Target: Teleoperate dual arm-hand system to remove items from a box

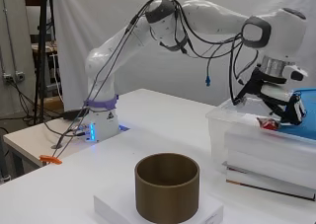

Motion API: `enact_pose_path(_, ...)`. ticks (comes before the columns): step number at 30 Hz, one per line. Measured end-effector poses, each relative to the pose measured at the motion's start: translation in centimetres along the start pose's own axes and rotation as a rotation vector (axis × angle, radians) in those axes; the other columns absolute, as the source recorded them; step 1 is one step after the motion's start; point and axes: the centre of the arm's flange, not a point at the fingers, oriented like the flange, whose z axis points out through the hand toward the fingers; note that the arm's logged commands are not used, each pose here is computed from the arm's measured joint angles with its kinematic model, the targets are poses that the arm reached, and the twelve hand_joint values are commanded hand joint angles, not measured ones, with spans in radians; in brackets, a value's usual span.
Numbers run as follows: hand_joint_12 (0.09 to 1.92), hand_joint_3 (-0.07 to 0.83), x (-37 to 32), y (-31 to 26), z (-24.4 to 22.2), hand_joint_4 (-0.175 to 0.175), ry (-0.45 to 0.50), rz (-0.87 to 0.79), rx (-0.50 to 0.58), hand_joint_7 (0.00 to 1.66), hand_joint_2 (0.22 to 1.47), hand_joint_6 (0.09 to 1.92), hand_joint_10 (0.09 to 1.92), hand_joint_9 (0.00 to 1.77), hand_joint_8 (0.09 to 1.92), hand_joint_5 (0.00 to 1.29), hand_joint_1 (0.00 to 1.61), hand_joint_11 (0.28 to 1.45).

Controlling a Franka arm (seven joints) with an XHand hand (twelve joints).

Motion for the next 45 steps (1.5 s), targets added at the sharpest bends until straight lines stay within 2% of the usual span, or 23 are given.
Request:
enact_pose_path(2,1.74,0.0,2.2,-2.1,-0.5,0.175,0.038,-0.059,0.003,1.25,1.17,1.15,1.92,1.45,1.92,0.87,0.97,0.96)
enact_pose_path(3,1.76,0.0,3.6,-4.2,-2.9,0.175,0.054,-0.091,-0.025,1.26,1.17,1.15,1.92,1.46,1.92,0.87,0.97,0.98)
enact_pose_path(5,1.77,0.0,4.5,-10.0,-11.7,0.175,0.093,-0.134,-0.14,1.28,1.17,1.15,1.92,1.48,1.92,0.87,0.96,1.01)
enact_pose_path(8,1.78,0.001,-1.5,-19.0,-26.7,0.175,0.236,-0.158,-0.313,1.3,1.18,1.17,1.92,1.51,1.92,0.86,0.96,1.06)
enact_pose_path(10,1.79,0.001,-6.5,-19.6,-29.8,0.175,0.323,-0.152,-0.315,1.31,1.18,1.17,1.92,1.52,1.92,0.85,0.95,1.08)
enact_pose_path(12,1.8,0.002,-9.3,-16.5,-27.4,0.175,0.365,-0.148,-0.236,1.31,1.18,1.19,1.92,1.52,1.92,0.84,0.95,1.09)
enact_pose_path(14,1.8,0.002,-9.0,-12.4,-21.4,0.175,0.346,-0.148,-0.129,1.32,1.19,1.2,1.92,1.53,1.92,0.83,0.94,1.1)
enact_pose_path(16,1.81,0.002,-7.5,-8.8,-13.4,0.175,0.283,-0.138,-0.02,1.32,1.19,1.21,1.92,1.53,1.92,0.82,0.94,1.11)
enact_pose_path(17,1.81,0.002,-6.8,-6.9,-7.8,0.175,0.217,-0.116,0.034,1.32,1.19,1.22,1.92,1.54,1.92,0.82,0.94,1.12)
enact_pose_path(18,1.81,0.002,-6.7,-6.0,-4.9,0.175,0.168,-0.101,0.049,1.33,1.2,1.22,1.92,1.54,1.92,0.81,0.93,1.13)
enact_pose_path(21,1.81,0.002,-6.6,-5.5,-1.8,0.175,0.102,-0.084,0.049,1.34,1.2,1.24,1.92,1.55,1.92,0.8,0.93,1.15)
enact_pose_path(25,1.81,0.001,-6.7,-5.7,-2.2,0.175,0.104,-0.079,0.051,1.34,1.21,1.25,1.92,1.56,1.92,0.79,0.92,1.15)
enact_pose_path(26,1.8,0.002,-6.8,-5.7,-2.3,0.175,0.108,-0.084,0.054,1.31,1.21,1.27,1.92,1.53,1.92,0.78,0.91,1.12)
enact_pose_path(27,1.7,-0.002,-6.8,-5.6,-2.3,0.155,0.112,-0.09,0.056,1.16,1.19,0.98,1.83,1.36,1.74,0.78,0.79,0.95)
enact_pose_path(28,1.24,-0.005,-6.8,-5.7,-2.5,0.138,0.115,-0.097,0.057,1.0,1.16,0.65,1.37,1.15,1.23,0.75,0.64,0.77)
enact_pose_path(29,0.76,-0.005,-6.9,-5.7,-2.6,0.13,0.114,-0.097,0.056,0.92,1.13,0.39,0.88,1.02,0.75,0.74,0.54,0.68)
enact_pose_path(30,0.42,-0.003,-6.9,-5.6,-2.7,0.123,0.109,-0.094,0.058,0.9,1.12,0.21,0.51,0.98,0.41,0.73,0.48,0.64)
enact_pose_path(31,0.22,-0.002,-6.8,-5.6,-2.7,0.119,0.099,-0.093,0.066,0.9,1.11,0.11,0.27,0.95,0.21,0.71,0.45,0.62)
enact_pose_path(32,0.11,-0.001,-6.6,-5.6,-3.0,0.115,0.088,-0.094,0.074,0.89,1.1,0.09,0.14,0.94,0.1,0.69,0.42,0.6)
enact_pose_path(35,0.09,-0.002,-5.1,-5.9,-4.6,0.108,0.037,-0.115,0.087,0.8,1.09,0.09,0.09,0.86,0.09,0.62,0.37,0.55)
enact_pose_path(37,0.09,-0.008,-4.4,-6.2,-5.1,0.113,0.004,-0.118,0.101,0.66,1.07,0.09,0.09,0.7,0.09,0.56,0.31,0.5)
enact_pose_path(40,0.09,-0.015,-3.6,-6.8,-4.9,0.137,-0.069,-0.08,0.096,0.54,1.03,0.09,0.09,0.58,0.09,0.5,0.22,0.48)
enact_pose_path(45,0.09,-0.015,-2.2,-6.7,-3.4,0.174,-0.171,-0.034,0.074,0.49,1.0,0.09,0.09,0.52,0.09,0.49,0.15,0.46)
